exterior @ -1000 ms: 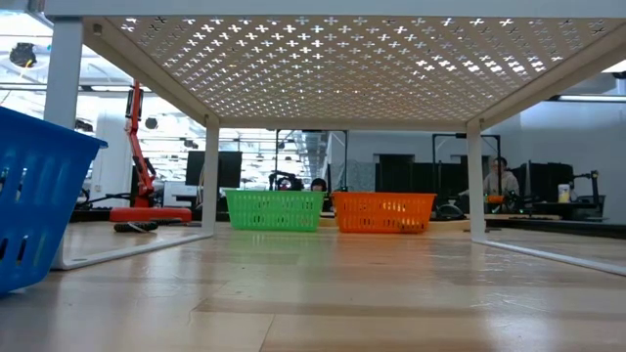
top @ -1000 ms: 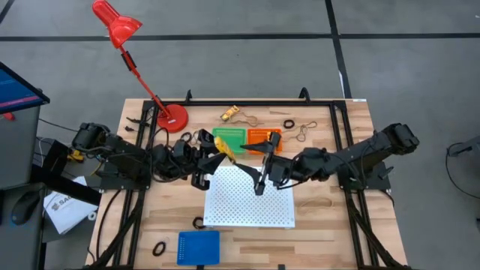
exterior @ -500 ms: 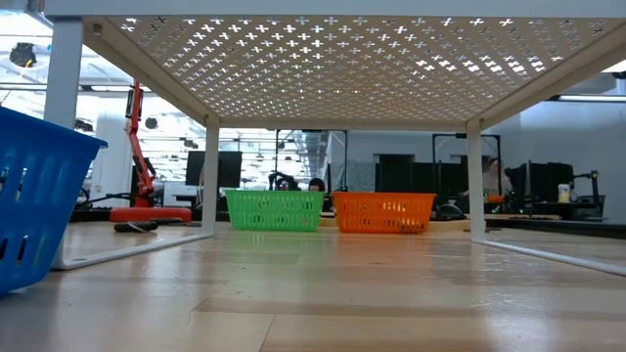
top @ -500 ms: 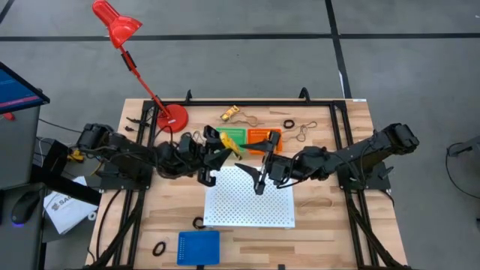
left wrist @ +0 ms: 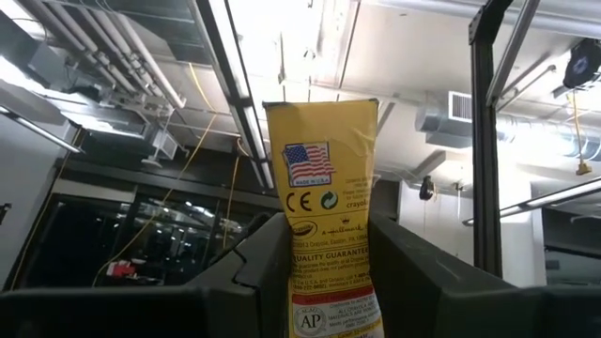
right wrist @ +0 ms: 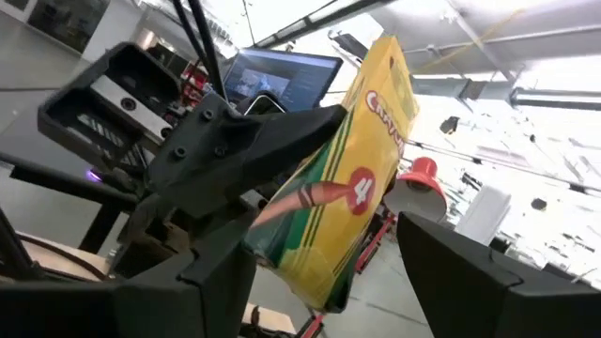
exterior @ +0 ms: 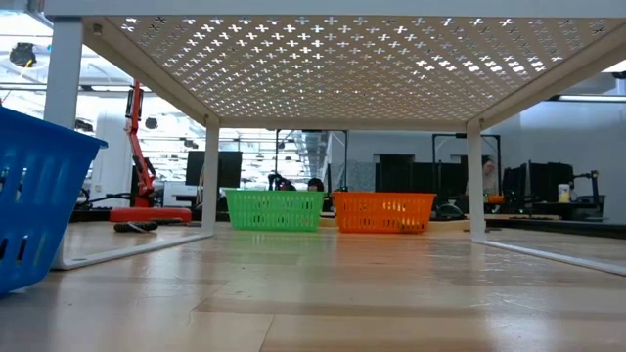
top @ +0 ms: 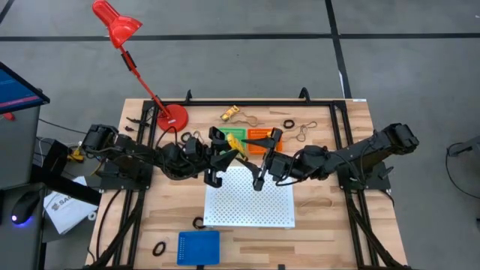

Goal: Pick & Place Office Desk Supplies
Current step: Put the crayon box into the orange bin

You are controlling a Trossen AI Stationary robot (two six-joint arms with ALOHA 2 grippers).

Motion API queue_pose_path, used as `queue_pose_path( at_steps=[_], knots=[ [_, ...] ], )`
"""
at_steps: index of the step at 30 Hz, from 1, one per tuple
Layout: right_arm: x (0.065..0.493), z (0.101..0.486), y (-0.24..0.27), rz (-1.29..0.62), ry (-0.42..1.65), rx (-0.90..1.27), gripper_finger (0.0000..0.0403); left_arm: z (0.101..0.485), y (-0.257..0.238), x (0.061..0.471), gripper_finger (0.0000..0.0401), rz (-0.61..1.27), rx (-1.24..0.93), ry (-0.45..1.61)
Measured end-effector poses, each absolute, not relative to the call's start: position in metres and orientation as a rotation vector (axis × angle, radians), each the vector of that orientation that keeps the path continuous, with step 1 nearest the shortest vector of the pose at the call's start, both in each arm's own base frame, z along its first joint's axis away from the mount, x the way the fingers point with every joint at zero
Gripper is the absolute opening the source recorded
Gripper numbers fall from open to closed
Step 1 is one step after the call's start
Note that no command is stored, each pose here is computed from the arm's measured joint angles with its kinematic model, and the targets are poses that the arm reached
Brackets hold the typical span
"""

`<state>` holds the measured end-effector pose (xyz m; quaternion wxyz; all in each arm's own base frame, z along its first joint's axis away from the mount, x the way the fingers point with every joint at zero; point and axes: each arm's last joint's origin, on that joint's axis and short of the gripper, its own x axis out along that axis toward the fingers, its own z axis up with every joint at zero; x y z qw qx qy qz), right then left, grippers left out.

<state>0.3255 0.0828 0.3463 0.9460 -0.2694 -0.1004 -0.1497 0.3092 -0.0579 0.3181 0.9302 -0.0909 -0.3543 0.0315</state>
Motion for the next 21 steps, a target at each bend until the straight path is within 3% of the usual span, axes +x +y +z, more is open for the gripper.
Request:
queue_pose_path(
  at_steps=[6,10,21],
  knots=[
    [0.325,0.3472,0.0825,-0.324,-0.209,-0.53,0.0247,0.3171,-0.058,0.3101,0.0122,0.067,-0.183,-0.712],
    [0.3248,0.3472,0.083,-0.323,-0.209,-0.53,0.0225,0.3171,-0.057,0.3103,0.0122,0.071,-0.183,-0.712],
    [0.3237,0.3482,0.0849,-0.328,-0.215,-0.516,0.0083,0.3157,-0.0564,0.3111,0.0122,0.081,-0.182,-0.698]
  ],
)
